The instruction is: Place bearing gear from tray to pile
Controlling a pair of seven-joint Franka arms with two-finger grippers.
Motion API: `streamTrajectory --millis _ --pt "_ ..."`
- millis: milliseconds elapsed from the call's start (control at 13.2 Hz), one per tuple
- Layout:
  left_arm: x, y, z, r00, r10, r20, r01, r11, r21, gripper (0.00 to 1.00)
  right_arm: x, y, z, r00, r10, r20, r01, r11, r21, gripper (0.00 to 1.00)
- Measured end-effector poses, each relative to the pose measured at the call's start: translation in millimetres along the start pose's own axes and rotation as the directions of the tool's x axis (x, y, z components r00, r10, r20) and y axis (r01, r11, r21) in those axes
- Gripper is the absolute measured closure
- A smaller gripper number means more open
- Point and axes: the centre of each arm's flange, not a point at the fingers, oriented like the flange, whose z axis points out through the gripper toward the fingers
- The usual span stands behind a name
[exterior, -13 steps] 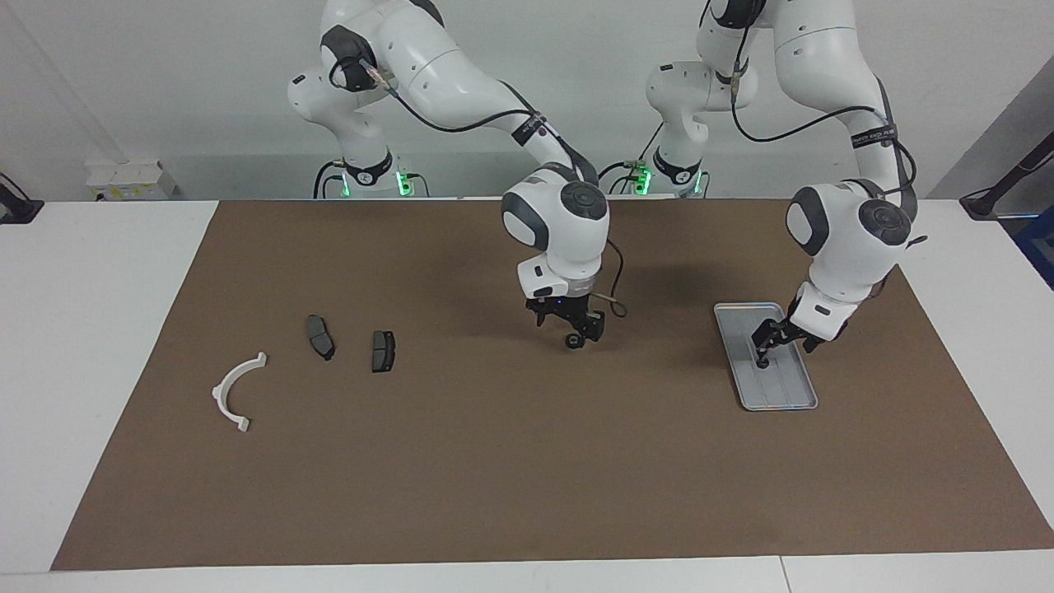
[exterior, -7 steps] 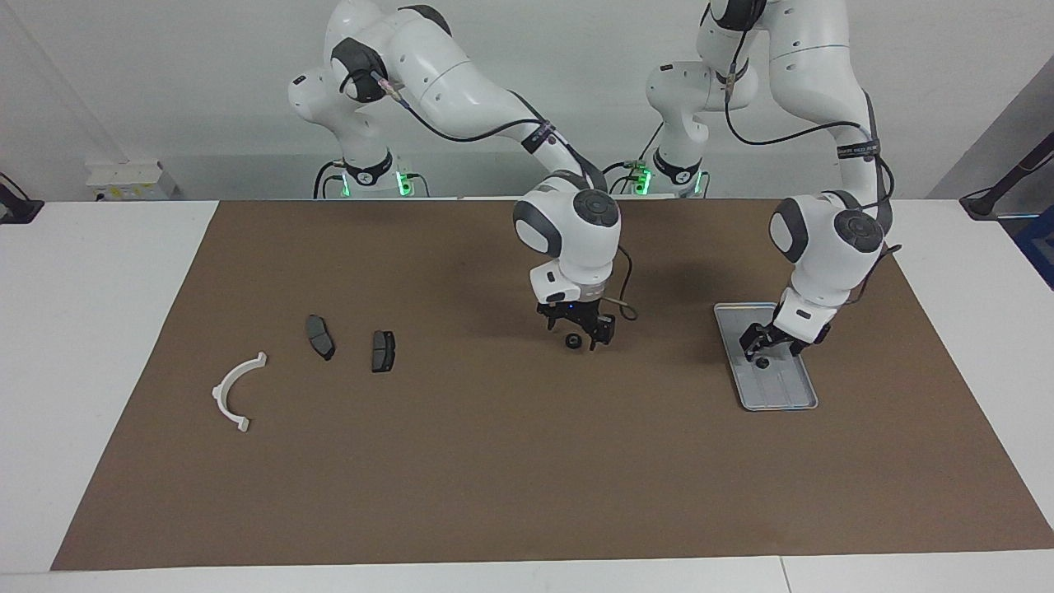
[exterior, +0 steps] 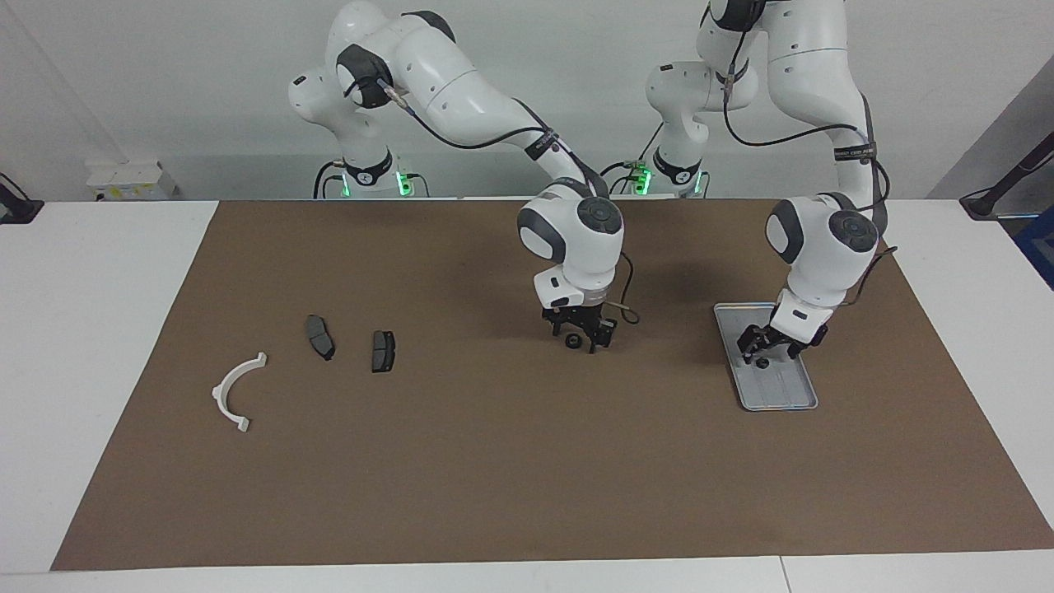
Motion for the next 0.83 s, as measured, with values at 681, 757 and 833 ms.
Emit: streamTrajectory --millis 681,757,833 --pt "0.8 4.0 2.4 1.0 -0.007 -0.009 0.007 1.0 -0.006 0.76 5.1 -2.3 -6.9 1.0 0.006 -0.007 -0.006 1.0 0.013 0.65" --pt "1.0 4.0 2.1 1.0 -0.011 -0.005 0.011 1.0 -0.006 0.76 6.1 -1.7 -6.9 1.0 0.007 -0.008 -0.007 1.0 0.009 0.65" --pt "1.3 3.9 0.8 1.0 -0.012 0.014 0.012 1.0 -0.006 0.76 11.9 1.2 -7.2 1.0 0.009 -0.015 -0.009 1.0 -0.01 0.65"
